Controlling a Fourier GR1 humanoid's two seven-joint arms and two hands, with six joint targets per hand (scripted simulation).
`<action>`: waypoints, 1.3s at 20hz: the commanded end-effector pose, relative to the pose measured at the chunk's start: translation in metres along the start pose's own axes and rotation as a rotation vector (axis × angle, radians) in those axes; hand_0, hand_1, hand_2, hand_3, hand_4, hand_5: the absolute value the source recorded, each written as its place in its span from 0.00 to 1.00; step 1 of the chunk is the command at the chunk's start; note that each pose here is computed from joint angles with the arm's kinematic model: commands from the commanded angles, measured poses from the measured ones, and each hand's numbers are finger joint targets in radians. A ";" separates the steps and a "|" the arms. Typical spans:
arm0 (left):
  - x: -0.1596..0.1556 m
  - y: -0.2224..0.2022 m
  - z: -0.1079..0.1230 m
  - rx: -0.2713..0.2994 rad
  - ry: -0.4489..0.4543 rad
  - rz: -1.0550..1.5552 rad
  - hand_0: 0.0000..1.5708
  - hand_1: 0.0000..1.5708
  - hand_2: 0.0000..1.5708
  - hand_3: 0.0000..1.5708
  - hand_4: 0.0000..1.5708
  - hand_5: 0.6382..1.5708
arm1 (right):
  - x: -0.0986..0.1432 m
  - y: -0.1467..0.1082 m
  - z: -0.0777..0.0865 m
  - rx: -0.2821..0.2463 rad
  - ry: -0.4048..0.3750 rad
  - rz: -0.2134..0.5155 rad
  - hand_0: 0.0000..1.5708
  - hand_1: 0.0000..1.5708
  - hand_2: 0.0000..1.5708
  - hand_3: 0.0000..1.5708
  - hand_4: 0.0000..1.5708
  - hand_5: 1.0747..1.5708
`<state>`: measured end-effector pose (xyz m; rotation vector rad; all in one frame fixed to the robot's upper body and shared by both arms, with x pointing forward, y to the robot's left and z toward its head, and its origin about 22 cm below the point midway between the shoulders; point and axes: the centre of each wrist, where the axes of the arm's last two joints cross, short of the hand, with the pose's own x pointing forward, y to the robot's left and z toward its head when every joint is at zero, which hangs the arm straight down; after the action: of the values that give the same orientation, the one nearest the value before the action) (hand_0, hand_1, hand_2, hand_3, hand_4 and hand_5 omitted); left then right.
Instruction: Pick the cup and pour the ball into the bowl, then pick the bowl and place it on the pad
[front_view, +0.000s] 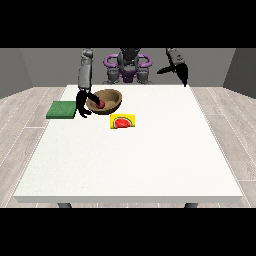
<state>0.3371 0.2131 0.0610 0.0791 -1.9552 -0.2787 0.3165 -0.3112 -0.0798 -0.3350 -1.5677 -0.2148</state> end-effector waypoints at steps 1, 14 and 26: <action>0.007 -0.017 -0.005 -0.050 -0.013 0.021 0.00 0.00 0.00 0.00 0.38 0.97 | -0.030 -0.016 0.026 -0.065 0.184 0.326 1.00 1.00 1.00 0.96 0.60 0.96; -0.081 0.029 0.071 0.123 0.368 0.014 0.00 0.00 0.00 0.00 0.64 0.83 | 0.053 0.043 -0.033 0.015 0.430 0.464 1.00 1.00 1.00 0.57 0.51 0.99; -0.061 0.052 0.055 0.117 0.177 0.036 0.00 0.00 0.00 0.00 0.67 0.85 | 0.111 -0.069 -0.070 -0.091 0.304 0.359 1.00 1.00 1.00 0.30 0.53 1.00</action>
<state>0.3078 0.2817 -0.0147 0.1705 -1.7207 -0.1173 0.3589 -0.3620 0.0171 -0.5900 -1.1168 -0.0062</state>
